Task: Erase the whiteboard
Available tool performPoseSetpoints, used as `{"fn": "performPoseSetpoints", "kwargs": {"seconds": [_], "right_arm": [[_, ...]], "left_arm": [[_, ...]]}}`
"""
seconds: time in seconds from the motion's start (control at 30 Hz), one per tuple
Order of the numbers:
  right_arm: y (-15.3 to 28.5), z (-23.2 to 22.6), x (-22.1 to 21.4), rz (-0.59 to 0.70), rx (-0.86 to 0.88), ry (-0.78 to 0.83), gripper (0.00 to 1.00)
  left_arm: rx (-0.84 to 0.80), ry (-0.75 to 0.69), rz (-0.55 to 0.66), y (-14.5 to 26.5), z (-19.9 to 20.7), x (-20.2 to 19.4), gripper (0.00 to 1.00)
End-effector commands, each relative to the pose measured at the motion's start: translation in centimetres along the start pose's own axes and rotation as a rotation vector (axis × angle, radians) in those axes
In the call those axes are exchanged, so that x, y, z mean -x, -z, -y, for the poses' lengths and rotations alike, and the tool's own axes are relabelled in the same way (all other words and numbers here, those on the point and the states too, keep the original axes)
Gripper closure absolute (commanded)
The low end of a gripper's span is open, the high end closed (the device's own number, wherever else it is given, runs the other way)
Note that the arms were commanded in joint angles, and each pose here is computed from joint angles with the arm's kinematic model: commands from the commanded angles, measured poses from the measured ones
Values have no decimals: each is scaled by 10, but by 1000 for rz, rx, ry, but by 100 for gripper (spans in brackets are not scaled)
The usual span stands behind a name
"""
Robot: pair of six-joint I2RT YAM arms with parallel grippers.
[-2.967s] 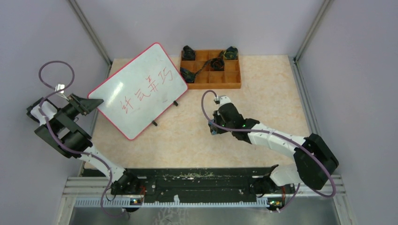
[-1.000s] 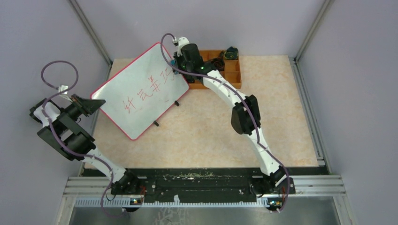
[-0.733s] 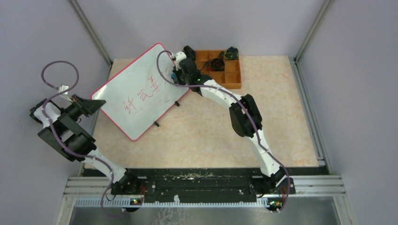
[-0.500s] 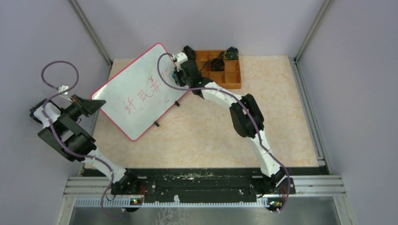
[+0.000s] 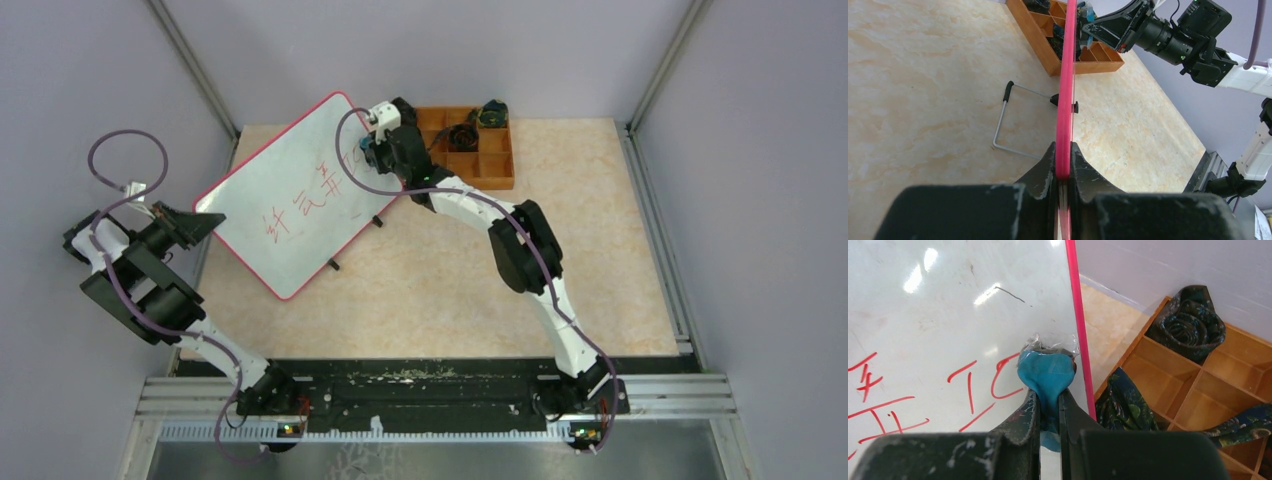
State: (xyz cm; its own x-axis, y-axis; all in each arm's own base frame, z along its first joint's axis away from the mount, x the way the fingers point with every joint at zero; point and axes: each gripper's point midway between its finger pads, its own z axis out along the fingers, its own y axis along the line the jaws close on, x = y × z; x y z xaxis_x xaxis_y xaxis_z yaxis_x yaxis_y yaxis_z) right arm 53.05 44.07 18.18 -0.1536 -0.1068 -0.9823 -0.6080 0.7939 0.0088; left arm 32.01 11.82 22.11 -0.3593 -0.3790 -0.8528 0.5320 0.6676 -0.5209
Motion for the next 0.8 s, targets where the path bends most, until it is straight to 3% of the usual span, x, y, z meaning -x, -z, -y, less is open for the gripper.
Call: {"fn": "performPoseSetpoints", "kwargs": {"seconds": [0.0,0.47,0.77], "right_arm": [[6,-15,67,180,69,-16,100],[3,-96,51,112,293,15,100],[-19,-57,37,69,193,37,100]], "left_arm": [[49,-164,-51,14,-29,-12,100],[50,-174,-56,13,-24,-12,100],[50,-176,-62,14,-23,-13,100]]}}
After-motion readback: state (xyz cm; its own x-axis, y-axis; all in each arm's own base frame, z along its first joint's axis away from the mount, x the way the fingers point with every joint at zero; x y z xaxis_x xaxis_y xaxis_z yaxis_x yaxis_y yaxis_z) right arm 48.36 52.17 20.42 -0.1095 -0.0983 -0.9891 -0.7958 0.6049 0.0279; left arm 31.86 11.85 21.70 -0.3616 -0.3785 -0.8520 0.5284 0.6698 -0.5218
